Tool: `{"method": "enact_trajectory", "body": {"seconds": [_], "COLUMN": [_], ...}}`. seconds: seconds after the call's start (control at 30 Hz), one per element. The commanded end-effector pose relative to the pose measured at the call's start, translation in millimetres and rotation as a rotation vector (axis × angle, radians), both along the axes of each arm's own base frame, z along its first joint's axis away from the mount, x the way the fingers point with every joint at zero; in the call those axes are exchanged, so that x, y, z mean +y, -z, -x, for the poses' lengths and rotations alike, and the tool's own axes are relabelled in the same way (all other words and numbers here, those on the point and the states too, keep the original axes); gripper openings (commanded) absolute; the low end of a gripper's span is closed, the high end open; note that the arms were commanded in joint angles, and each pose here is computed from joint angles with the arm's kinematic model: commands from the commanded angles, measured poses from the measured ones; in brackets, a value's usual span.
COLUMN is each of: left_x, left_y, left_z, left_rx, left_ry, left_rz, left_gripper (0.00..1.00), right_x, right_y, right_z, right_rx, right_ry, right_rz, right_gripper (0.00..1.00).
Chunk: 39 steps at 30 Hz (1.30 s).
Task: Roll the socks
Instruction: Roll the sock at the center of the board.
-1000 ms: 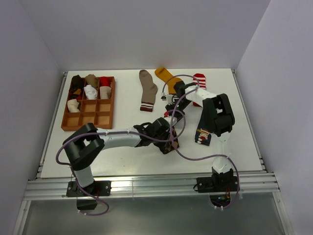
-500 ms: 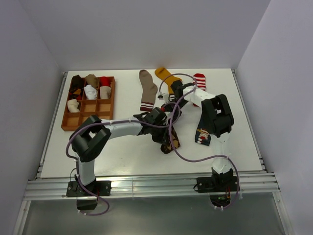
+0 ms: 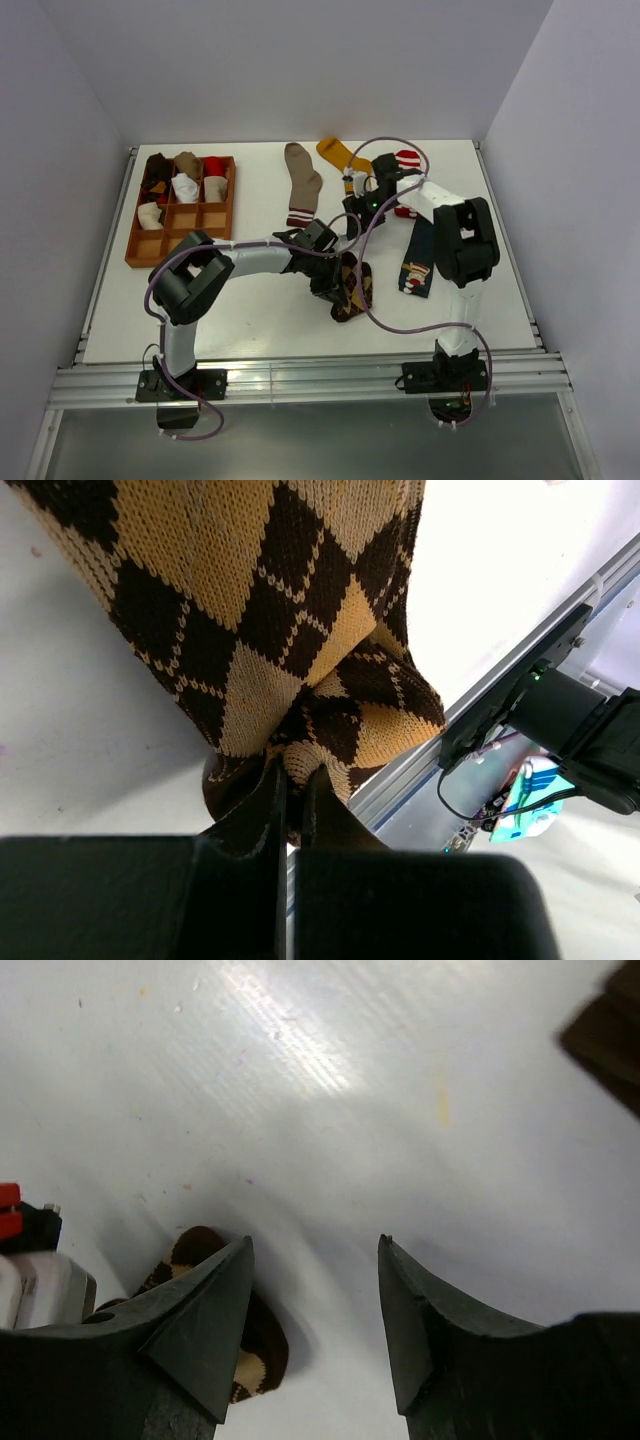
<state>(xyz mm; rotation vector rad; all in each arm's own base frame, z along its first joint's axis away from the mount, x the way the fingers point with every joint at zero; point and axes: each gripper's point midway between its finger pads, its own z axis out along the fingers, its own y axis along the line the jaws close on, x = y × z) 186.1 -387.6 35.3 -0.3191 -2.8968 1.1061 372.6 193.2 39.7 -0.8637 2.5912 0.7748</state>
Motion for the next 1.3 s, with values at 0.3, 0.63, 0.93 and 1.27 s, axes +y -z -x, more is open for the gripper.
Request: {"method": "enact_trajectory", "body": {"seconds": [0.3,0.63,0.93,1.27], "left_x": [20,16,13,12], "left_y": [29,30,31,34], "left_z": [13,10,6,8], "left_rx": [0.087,0.091,0.093,0.1], "left_ry": [-0.019,0.0,0.012,0.015], "left_rz": [-0.131,-0.139,-0.149,-0.151], "left_gripper": [0.0,0.0,0.0,0.0], "right_x": [-67,-72,-47,-16], "right_y": [-85,-78,-50,-32], "right_z": [12,112,167,195], "right_rx": [-0.313,-0.526,-0.67,-0.808], "right_ry": [0.016,-0.379,-0.69,-0.859], "right_rz": [-0.12,-0.063,0.002,0.072], "right_gripper": [0.56,0.57,0.63,0.67]}}
